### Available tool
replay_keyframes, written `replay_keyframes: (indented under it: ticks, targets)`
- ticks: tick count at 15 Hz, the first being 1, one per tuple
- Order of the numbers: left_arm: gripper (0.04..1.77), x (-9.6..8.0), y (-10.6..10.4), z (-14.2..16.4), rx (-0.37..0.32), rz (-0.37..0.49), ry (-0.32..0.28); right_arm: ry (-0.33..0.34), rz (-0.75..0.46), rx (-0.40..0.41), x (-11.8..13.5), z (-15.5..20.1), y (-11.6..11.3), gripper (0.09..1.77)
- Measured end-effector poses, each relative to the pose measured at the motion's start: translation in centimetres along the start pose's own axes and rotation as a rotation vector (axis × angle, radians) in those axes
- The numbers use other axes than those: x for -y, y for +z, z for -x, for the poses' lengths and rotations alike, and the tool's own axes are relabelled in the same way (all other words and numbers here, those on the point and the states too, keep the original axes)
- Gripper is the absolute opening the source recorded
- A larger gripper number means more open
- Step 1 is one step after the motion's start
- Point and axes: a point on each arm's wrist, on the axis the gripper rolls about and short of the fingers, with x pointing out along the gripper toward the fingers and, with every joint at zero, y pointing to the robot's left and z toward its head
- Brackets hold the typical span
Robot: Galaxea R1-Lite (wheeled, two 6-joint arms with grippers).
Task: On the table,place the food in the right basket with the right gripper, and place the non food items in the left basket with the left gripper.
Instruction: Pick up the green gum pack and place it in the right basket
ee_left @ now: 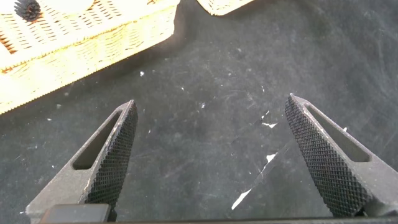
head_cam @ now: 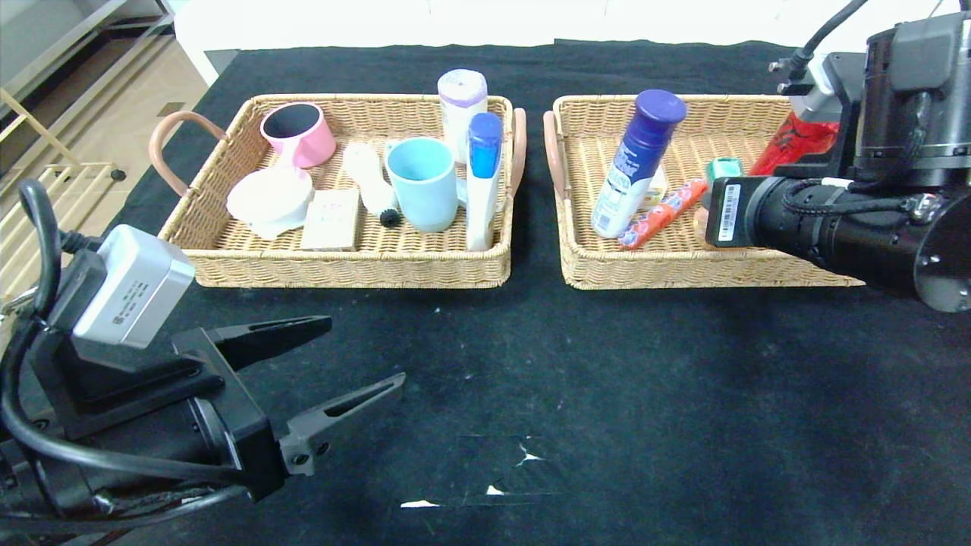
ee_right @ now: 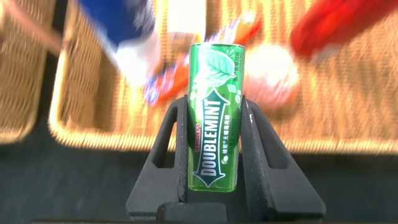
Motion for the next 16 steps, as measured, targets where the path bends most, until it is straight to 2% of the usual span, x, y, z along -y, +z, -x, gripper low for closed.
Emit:
replay_keyframes:
  ticks: [5,9,16]
  targets:
    - [1.72,0.0,-0.1,0.0,-0.004,0.001,0.000,-0.059,-0.038,0.072,1.1,-2.7,0.9,0.58]
    - [1.72,0.0,-0.1,0.0,-0.004,0.001,0.000,-0.046,-0.064,0.114,1.1,-4.6,1.1,0.58]
    - [1.72,0.0,-0.1,0.0,-0.005,0.001,-0.001,-0.075,-0.062,0.103,1.5,-6.4,0.5,0.58]
